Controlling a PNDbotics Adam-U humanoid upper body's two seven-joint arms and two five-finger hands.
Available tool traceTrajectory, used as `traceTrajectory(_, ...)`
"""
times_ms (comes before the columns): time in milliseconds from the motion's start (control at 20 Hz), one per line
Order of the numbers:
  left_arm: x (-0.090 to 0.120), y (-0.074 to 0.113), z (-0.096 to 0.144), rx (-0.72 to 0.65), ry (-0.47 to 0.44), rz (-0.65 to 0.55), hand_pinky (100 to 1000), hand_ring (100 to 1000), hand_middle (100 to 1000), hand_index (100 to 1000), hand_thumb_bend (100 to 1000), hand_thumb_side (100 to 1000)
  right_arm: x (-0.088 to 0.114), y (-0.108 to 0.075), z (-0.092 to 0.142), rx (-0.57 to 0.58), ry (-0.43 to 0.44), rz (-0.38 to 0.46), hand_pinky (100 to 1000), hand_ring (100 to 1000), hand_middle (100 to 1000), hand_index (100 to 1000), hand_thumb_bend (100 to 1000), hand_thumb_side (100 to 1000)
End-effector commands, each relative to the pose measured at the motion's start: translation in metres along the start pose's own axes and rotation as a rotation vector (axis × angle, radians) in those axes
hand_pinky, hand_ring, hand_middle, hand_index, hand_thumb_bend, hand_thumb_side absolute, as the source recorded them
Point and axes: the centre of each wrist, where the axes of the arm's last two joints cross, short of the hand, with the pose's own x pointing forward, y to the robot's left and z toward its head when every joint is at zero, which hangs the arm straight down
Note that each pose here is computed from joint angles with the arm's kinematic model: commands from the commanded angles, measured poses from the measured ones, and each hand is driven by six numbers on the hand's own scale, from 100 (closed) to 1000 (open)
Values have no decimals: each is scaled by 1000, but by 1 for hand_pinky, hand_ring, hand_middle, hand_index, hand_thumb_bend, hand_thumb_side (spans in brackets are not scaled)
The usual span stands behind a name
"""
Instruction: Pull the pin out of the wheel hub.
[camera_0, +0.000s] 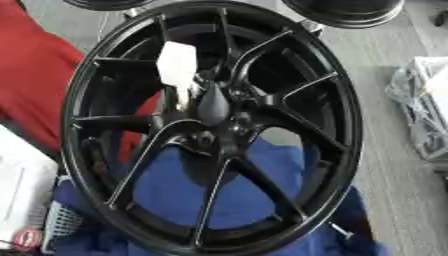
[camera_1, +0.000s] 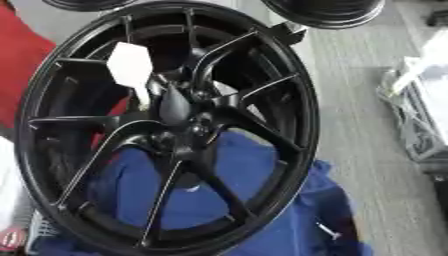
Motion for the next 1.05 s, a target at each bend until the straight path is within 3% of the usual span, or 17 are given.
traceTrajectory(50, 15, 11, -10, 11, -44, -27, 789, 839, 860, 869, 447, 803, 13, -18, 0, -122, -35, 64, 901, 921, 891, 891, 194, 516)
traceTrajectory(200, 16, 11, -10, 11, -45, -25, 788, 839, 859, 869, 447, 802, 21, -20, -1, -190, -53, 16, 887, 882, 849, 863, 146, 561)
traceTrajectory(250, 16, 10, -10, 10, -46, -23, 788, 838, 859, 868, 447, 802, 27, -22, -3, -225, -63, -11, 881, 856, 819, 841, 178, 717)
traceTrajectory(300, 16, 10, -10, 9, -47, -22, 788, 838, 859, 868, 447, 802, 33, -23, -4, -256, -78, -40, 881, 856, 818, 841, 100, 631)
traceTrajectory(350, 17, 9, -10, 8, -48, -19, 788, 838, 859, 868, 447, 801, 44, -24, -6, -287, -114, -77, 876, 813, 757, 793, 100, 691)
traceTrajectory(500, 17, 7, -9, 3, -49, -13, 787, 838, 858, 868, 448, 800, 85, -22, -10, -330, -243, -196, 877, 799, 734, 773, 100, 748)
traceTrajectory(550, 17, 6, -9, 1, -50, -11, 787, 838, 858, 868, 448, 799, 102, -20, -10, -319, -302, -233, 880, 792, 723, 765, 100, 826)
traceTrajectory(650, 17, 3, -8, -5, -50, -4, 786, 837, 857, 867, 450, 797, 136, -15, -9, -271, -416, -304, 891, 789, 719, 763, 100, 870)
traceTrajectory(800, 17, -1, -7, -12, -52, 8, 785, 836, 857, 866, 452, 795, 184, -5, -4, -190, -561, -393, 882, 776, 704, 754, 100, 771)
traceTrajectory(850, 17, -2, -6, -15, -53, 12, 784, 835, 856, 866, 453, 792, 200, -2, -3, -175, -603, -422, 870, 768, 694, 747, 100, 649)
traceTrajectory(1050, 19, -9, -3, -22, -64, 40, 780, 830, 851, 863, 457, 787, 244, 10, 0, -144, -698, -534, 870, 762, 686, 738, 100, 580)
